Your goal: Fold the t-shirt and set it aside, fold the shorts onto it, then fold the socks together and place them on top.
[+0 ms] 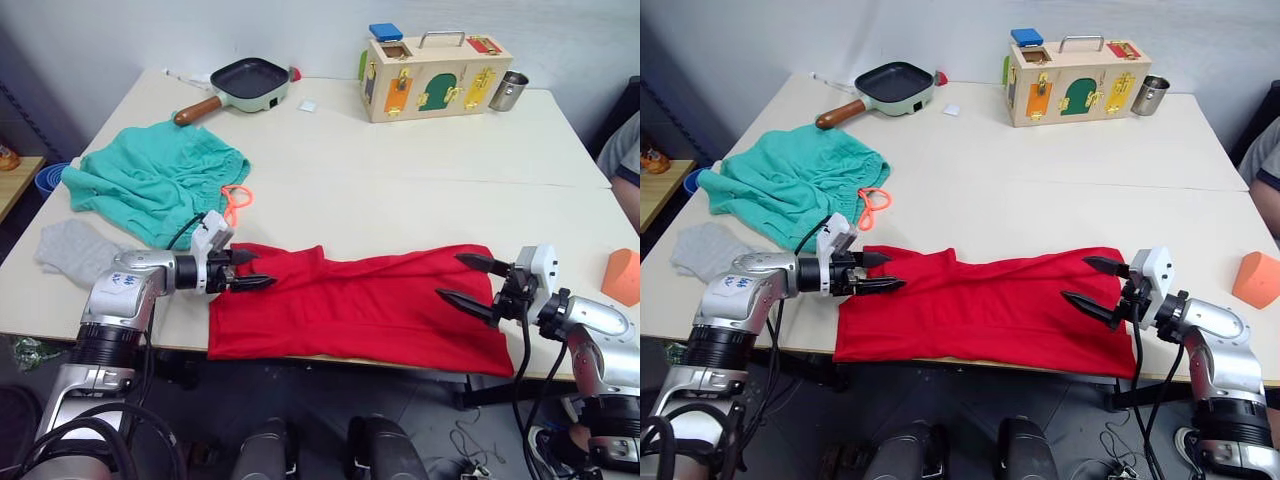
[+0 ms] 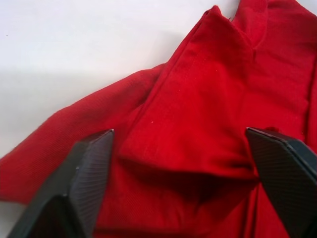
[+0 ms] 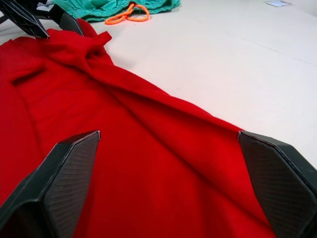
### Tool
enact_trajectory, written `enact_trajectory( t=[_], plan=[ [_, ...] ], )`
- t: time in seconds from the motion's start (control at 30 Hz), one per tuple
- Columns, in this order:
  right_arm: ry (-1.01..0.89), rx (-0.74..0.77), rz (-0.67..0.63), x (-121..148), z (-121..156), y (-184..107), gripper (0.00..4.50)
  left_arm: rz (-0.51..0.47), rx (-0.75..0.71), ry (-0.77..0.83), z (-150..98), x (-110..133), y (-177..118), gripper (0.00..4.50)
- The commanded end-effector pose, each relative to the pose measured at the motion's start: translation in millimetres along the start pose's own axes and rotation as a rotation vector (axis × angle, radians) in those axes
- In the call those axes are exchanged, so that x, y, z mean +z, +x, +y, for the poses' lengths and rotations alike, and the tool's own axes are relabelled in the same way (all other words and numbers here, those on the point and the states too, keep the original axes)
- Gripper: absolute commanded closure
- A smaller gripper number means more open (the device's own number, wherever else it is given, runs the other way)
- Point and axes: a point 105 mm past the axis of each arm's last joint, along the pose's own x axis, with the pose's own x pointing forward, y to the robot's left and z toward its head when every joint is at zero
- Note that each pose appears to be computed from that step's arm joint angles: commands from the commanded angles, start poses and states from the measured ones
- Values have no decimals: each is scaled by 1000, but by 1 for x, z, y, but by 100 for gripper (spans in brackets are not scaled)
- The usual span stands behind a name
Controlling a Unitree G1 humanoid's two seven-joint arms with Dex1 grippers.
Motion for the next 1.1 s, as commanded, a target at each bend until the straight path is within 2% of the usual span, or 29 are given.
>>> enact_trajectory(
  t=[0.03, 0.23, 0.37, 0.43, 0.6, 0.67, 0.83, 1.1],
  plan=[
    [-27, -1, -26, 7, -2, 1, 0, -16, -5, 43, -1, 9, 2, 128],
    [-28, -8, -25, 8, -3, 0, 0, -3, 1, 65, 4, 8, -1, 317],
    [-28, -8, -24, 8, -3, 1, 0, -72, -52, 183, -1, 26, -1, 447],
    [-28, -7, -24, 8, -3, 1, 0, -98, -78, 240, -3, 33, -2, 447],
    [-28, -4, -21, 8, -4, 2, 0, -146, -112, 503, -8, 46, -4, 447],
    [-30, -4, -21, 8, -4, 1, 0, -112, -205, 641, -22, 39, -9, 447],
    [-30, -8, -18, 8, -4, 1, 0, -11, -331, 825, -37, 14, -23, 447],
    [-30, -7, -10, 7, -5, 1, 0, 30, -252, 949, -23, 5, -31, 447]
  ],
)
